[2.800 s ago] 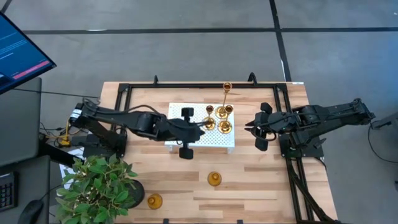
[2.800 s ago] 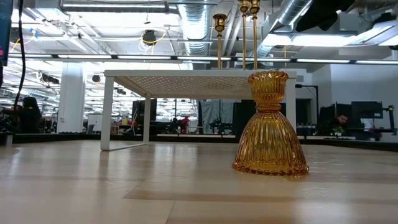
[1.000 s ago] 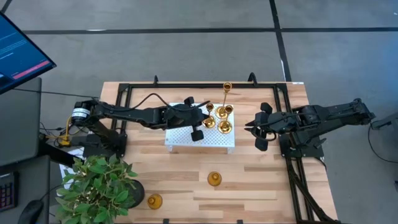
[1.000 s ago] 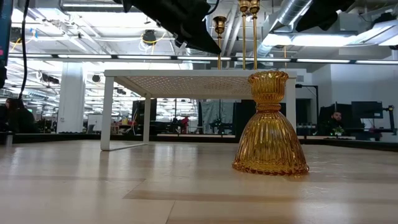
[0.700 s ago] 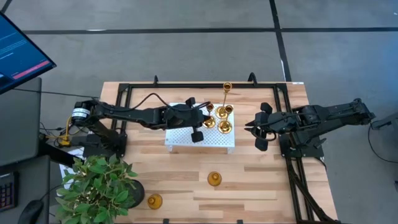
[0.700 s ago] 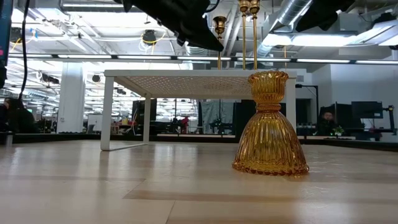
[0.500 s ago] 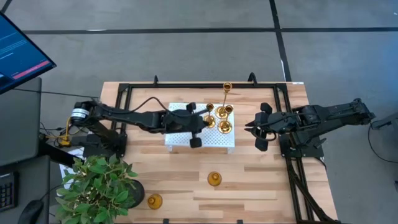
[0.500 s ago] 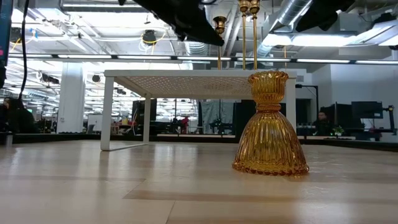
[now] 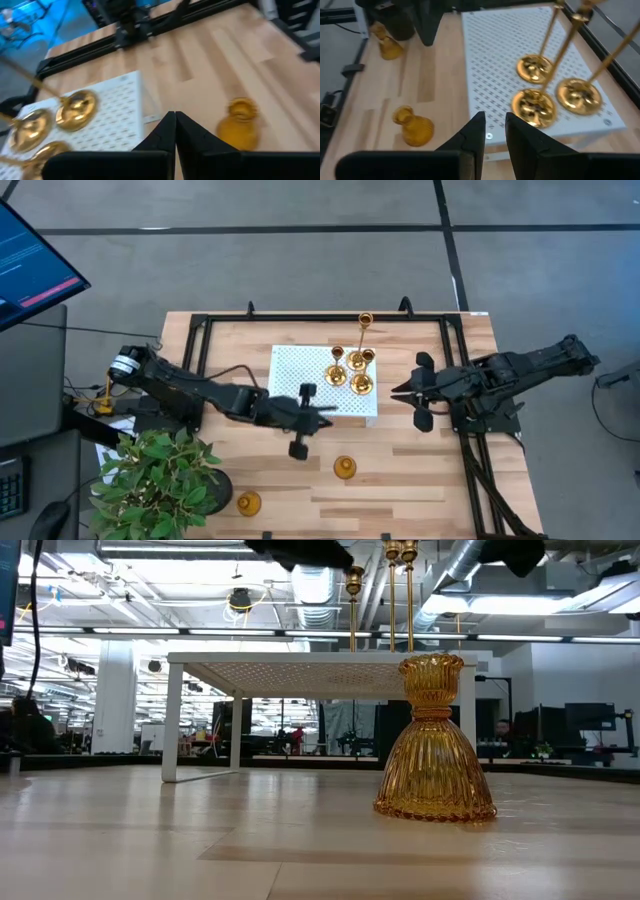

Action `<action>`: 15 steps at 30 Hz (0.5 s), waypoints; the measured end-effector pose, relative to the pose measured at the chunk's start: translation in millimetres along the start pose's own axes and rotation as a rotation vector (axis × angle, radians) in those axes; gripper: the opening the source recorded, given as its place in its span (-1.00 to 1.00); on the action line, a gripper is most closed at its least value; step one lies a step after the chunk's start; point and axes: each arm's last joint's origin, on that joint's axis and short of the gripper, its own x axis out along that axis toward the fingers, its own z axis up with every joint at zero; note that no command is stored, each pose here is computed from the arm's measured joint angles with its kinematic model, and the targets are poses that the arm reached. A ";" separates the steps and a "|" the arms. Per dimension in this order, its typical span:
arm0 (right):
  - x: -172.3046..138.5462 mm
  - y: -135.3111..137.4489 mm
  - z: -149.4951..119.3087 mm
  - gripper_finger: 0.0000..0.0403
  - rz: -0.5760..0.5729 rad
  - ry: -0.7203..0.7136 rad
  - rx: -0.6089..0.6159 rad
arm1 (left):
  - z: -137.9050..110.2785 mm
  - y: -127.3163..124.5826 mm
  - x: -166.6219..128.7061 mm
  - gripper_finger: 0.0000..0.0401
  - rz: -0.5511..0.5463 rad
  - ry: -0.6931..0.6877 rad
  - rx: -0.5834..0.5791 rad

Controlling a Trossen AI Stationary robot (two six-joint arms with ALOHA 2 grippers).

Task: Pick & Place candle stick holders
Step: Put the top brown vase candle holder on the shelf

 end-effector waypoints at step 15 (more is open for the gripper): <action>21.1 43.2 0.3 -0.67 0.128 -0.012 -0.076 | 11.7 -58.5 -18.6 -0.97 -0.308 -0.081 0.036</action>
